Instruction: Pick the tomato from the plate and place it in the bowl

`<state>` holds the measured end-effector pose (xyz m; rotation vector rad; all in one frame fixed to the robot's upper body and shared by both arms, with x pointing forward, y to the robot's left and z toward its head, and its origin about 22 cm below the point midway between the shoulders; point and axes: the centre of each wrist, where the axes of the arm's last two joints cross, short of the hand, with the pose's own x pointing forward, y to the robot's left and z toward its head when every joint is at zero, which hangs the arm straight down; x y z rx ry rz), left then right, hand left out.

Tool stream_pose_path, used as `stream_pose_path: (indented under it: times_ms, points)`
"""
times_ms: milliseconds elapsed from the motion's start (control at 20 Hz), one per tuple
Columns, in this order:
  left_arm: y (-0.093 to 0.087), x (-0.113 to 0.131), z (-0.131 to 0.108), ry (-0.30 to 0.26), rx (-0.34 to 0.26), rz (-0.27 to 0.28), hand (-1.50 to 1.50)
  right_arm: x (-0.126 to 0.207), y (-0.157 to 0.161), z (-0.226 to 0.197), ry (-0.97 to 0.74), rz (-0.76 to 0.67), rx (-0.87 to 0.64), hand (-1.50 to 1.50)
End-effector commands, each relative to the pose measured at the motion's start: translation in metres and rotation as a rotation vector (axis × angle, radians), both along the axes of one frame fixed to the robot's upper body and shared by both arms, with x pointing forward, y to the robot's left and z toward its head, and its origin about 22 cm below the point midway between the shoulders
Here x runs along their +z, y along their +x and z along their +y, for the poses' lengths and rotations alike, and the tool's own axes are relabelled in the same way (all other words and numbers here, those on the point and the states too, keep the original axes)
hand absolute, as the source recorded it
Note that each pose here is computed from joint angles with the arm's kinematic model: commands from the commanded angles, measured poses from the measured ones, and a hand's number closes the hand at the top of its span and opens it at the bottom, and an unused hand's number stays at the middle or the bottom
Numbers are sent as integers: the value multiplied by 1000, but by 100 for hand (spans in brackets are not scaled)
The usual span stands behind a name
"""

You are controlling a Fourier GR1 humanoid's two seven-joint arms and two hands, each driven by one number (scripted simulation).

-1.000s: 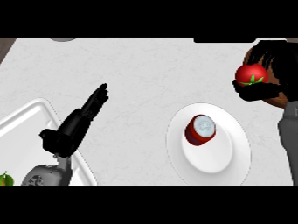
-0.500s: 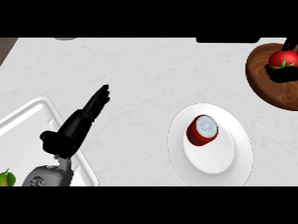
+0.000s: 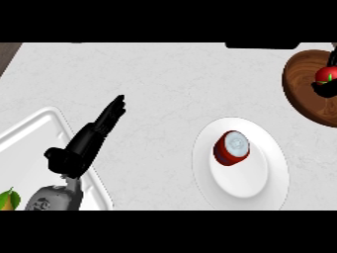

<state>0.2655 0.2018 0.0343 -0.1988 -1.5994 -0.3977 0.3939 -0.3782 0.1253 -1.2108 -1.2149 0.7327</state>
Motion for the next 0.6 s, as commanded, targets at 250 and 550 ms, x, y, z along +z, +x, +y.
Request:
stream_pose_path:
  times_ms: [250,550]
  points:
    - [10,14,-13,2,-3,0,0,-25,9,-26,224,38,125,-150]
    - [-4,3,-10,20,0,-5,0,9,3,-61,345,-152,51,-150]
